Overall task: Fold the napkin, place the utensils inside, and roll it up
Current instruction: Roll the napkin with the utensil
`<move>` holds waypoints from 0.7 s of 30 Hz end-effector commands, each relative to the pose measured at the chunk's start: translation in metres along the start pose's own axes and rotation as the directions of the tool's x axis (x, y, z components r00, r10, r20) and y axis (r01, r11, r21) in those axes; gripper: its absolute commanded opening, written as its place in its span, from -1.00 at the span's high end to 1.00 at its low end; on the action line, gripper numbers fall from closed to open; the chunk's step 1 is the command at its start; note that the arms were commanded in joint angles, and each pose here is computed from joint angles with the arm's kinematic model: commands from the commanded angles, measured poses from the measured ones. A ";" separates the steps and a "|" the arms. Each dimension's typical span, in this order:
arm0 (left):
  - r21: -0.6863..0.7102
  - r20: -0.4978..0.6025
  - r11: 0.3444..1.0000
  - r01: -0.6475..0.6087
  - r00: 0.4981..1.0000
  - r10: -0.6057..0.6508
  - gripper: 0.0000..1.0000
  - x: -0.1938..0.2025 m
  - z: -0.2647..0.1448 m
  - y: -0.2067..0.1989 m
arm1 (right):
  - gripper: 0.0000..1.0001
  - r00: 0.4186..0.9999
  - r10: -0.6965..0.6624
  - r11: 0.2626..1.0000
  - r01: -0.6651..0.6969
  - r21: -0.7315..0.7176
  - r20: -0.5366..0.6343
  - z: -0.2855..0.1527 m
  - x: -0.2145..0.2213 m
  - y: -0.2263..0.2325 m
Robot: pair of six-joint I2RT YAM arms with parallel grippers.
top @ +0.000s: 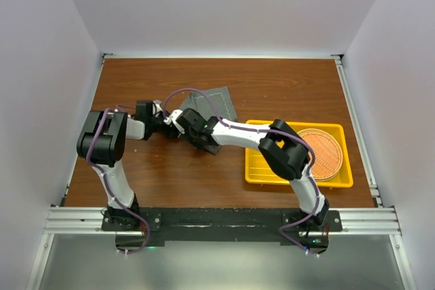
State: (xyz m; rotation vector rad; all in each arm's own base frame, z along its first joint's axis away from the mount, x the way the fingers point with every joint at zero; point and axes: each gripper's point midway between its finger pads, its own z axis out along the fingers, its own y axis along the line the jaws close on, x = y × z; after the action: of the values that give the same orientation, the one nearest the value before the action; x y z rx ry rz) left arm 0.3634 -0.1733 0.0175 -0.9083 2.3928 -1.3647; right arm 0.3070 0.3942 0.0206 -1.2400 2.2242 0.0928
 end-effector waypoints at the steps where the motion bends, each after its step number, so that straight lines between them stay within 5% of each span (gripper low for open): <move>1: -0.111 0.122 0.992 -0.057 0.990 0.071 0.71 -0.046 -0.026 -0.001 | 0.69 0.950 0.027 0.991 -0.066 -0.117 -0.311 0.040 0.109 0.026; 9: -0.096 0.265 0.977 -0.188 0.942 0.208 0.15 -0.085 -0.084 -0.064 | 0.83 0.927 0.182 0.893 -0.295 -0.339 -0.328 0.034 0.095 0.060; 14: -0.198 0.291 0.976 -0.097 0.944 0.153 0.06 -0.057 -0.104 -0.035 | 0.86 0.885 0.276 0.741 -0.444 -0.503 -0.375 0.025 0.086 0.073; 16: -0.214 0.291 0.975 -0.059 0.949 0.121 -0.34 -0.040 -0.107 -0.028 | 0.86 0.871 0.300 0.683 -0.480 -0.551 -0.388 0.023 0.081 0.078; 21: -0.274 0.247 0.959 0.067 0.969 0.004 -0.37 -0.005 -0.086 -0.003 | 0.88 0.836 0.371 0.534 -0.548 -0.644 -0.404 0.016 0.059 0.078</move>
State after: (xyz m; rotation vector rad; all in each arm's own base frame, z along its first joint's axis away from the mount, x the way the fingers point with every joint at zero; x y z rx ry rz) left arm 0.3524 -0.0965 0.0988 -0.9471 2.3067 -0.9358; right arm 0.3038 0.4256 0.0251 -1.0118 2.4011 1.0688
